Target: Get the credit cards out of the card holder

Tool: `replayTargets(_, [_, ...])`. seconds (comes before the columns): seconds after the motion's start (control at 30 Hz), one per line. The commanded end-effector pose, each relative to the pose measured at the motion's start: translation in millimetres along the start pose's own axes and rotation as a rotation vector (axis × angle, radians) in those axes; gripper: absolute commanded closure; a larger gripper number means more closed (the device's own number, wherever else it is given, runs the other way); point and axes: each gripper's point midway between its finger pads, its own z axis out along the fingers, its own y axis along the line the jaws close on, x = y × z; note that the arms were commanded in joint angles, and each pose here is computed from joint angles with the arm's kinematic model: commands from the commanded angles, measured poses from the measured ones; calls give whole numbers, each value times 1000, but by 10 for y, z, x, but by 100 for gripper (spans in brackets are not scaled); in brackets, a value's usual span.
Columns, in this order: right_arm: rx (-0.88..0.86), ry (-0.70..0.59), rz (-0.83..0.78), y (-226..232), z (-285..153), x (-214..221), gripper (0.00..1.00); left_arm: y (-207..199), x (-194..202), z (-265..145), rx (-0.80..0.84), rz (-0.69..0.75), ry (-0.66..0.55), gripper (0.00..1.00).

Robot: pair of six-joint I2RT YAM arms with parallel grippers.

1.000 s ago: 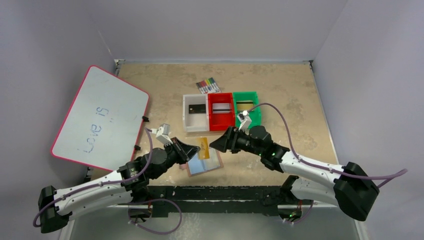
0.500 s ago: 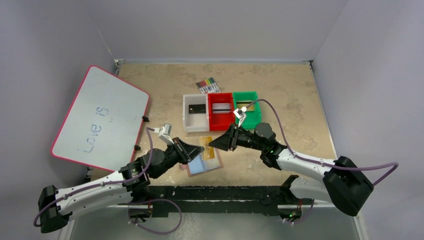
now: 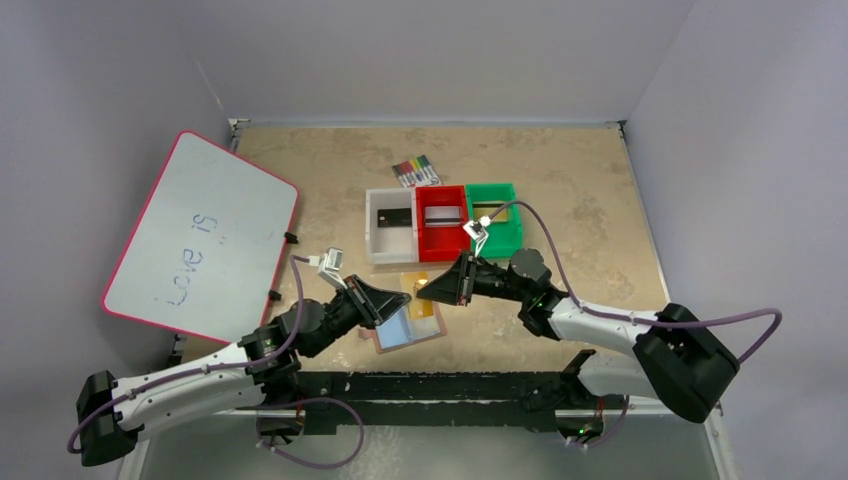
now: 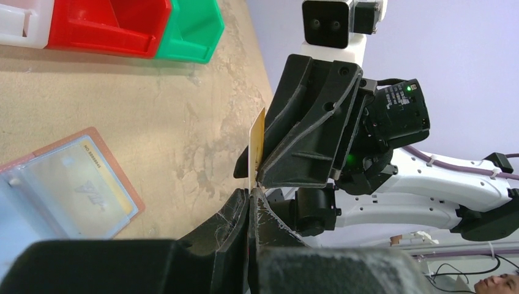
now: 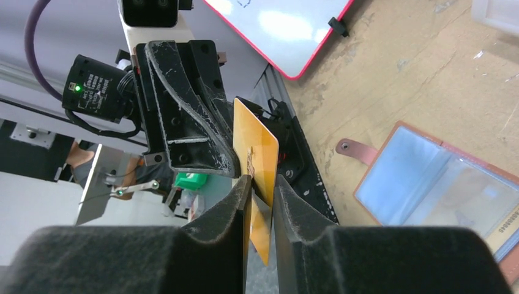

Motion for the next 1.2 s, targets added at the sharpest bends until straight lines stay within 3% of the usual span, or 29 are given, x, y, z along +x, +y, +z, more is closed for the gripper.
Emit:
replayTargets(0.0, [-117,-1,-48,283,-14,-33,81,-89,-42,0,41,-15,-16,100])
replayTargets(0.1, [-101,-2,-61,273,-19,-42,91,-68,-48,-3,31,-12,-20,100])
replayTargets(0.23, [-75,-8,-86,260,-35,-65,95,-35,-51,-2,15,-10,-23,100])
replayTargets(0.47, [-92,11,-106,329,-46,-59,76,-49,-58,-2,19,-7,-24,100])
replayTargets(0.67, [-101,-12,-99,374,-64,-105,71,-45,-58,-4,18,-6,-24,100])
replayTargets(0.8, [-133,-15,-106,452,-92,-110,79,-42,-57,-8,18,-5,-24,100])
replayTargets(0.93, [-139,-13,-113,483,-104,-111,94,-30,-55,-4,13,-3,-23,100])
replayTargets(0.97, [-133,-17,-114,474,-104,-117,96,-26,-55,-2,9,-3,-23,99])
replayTargets(1.17, [-36,-41,-145,347,-103,-188,100,55,-124,-23,-50,9,-49,68])
